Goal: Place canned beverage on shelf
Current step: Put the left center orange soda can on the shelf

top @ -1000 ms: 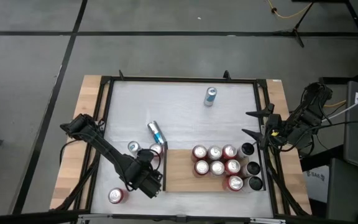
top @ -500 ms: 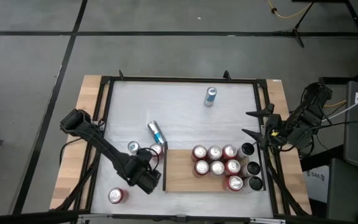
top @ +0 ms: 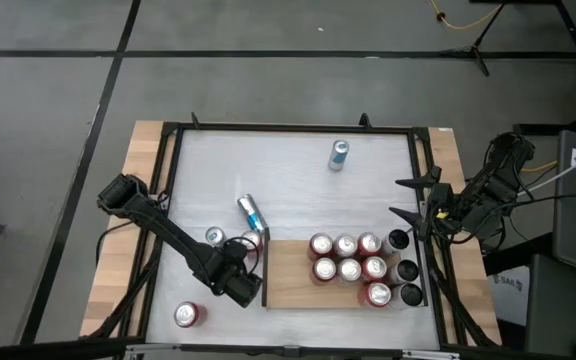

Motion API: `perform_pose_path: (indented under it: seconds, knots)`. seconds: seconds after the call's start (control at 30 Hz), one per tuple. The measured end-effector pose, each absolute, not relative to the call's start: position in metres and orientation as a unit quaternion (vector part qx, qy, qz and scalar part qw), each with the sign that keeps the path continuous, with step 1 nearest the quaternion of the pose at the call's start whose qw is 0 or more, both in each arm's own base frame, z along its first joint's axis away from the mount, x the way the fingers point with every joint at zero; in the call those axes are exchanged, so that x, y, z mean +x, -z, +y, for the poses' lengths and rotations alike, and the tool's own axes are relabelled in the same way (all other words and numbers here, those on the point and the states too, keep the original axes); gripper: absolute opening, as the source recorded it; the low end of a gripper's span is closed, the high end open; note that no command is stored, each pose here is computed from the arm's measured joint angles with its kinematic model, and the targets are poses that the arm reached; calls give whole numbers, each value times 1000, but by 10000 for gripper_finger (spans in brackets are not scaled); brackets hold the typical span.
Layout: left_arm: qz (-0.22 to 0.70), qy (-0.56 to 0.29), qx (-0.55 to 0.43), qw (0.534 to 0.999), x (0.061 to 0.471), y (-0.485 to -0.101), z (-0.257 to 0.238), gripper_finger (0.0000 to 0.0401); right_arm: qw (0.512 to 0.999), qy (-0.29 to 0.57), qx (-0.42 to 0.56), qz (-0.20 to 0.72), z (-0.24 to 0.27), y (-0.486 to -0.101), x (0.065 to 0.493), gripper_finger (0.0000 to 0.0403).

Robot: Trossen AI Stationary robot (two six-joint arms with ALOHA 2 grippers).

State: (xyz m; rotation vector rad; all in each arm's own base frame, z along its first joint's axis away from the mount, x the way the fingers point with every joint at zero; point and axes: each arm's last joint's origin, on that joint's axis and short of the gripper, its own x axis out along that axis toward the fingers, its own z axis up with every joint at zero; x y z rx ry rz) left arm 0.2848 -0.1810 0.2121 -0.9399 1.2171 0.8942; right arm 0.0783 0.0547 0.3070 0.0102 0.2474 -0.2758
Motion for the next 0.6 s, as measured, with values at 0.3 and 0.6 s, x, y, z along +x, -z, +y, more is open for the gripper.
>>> perform_pose_path:
  seconds: [0.3, 0.6]
  knots:
    - [526, -423, -472, 567, 284, -212, -182, 329, 983, 137, 5, 123, 55, -307, 78, 347]
    - [518, -438, -481, 555, 284, -212, -182, 294, 982, 138, 0, 126, 54, -306, 78, 347]
